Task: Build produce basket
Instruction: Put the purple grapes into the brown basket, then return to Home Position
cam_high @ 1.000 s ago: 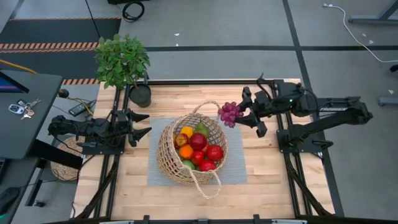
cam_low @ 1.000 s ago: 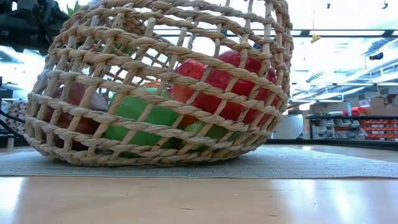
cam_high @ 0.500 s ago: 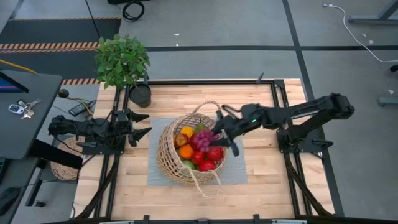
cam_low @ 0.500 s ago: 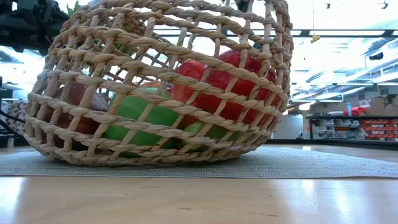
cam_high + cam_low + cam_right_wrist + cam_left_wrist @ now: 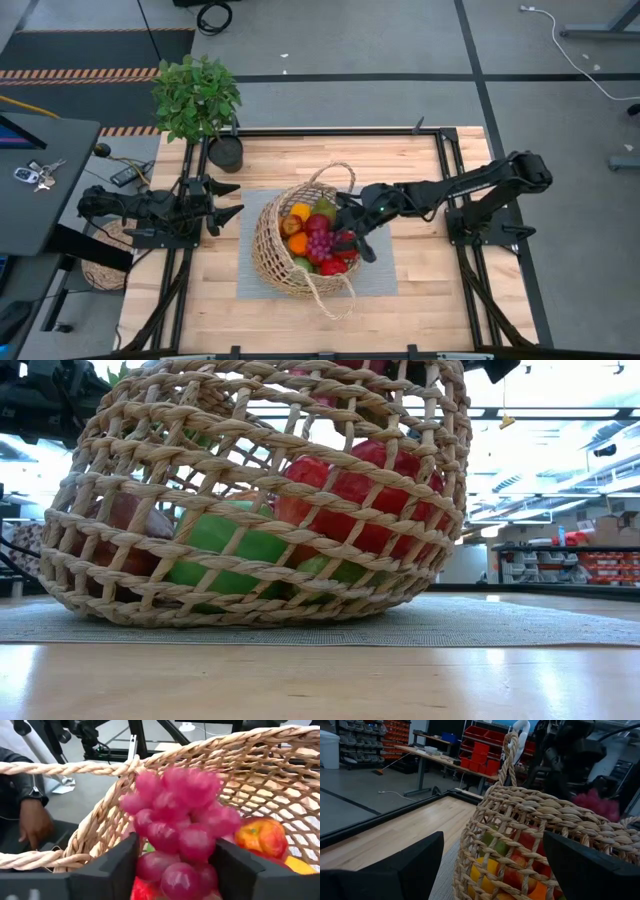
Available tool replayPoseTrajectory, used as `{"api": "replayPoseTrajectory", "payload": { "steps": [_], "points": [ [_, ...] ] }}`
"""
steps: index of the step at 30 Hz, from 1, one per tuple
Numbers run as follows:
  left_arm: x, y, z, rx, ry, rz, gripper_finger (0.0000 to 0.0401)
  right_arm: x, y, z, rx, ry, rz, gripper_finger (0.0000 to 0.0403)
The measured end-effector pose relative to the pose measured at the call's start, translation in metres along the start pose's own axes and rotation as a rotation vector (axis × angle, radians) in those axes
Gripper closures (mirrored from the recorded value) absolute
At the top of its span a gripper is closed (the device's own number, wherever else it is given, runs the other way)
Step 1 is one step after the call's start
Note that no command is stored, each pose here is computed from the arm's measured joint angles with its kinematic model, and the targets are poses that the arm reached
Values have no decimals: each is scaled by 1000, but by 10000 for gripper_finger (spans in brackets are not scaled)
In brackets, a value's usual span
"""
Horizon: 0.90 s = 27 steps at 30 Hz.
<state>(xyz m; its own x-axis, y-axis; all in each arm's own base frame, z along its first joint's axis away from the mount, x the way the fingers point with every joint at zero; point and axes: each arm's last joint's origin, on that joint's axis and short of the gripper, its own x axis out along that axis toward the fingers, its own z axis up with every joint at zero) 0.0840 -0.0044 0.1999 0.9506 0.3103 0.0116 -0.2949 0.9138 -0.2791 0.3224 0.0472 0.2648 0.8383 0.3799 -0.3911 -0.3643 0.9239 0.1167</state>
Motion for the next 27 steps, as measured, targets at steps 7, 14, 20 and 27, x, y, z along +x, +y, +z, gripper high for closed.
{"api": "replayPoseTrajectory", "payload": {
  "steps": [7,14,20,27],
  "points": [
    [0,0,0,-1,0,0,53,-21,2,10,-8,-22,-70,89],
    [0,0,0,0,0,0,53,-75,12,17,-17,29,-271,76],
    [0,0,0,-1,0,0,53,-103,19,-12,1,-12,-348,95],
    [0,0,0,0,0,0,53,-122,22,-60,38,-140,-392,97]
  ]
}}
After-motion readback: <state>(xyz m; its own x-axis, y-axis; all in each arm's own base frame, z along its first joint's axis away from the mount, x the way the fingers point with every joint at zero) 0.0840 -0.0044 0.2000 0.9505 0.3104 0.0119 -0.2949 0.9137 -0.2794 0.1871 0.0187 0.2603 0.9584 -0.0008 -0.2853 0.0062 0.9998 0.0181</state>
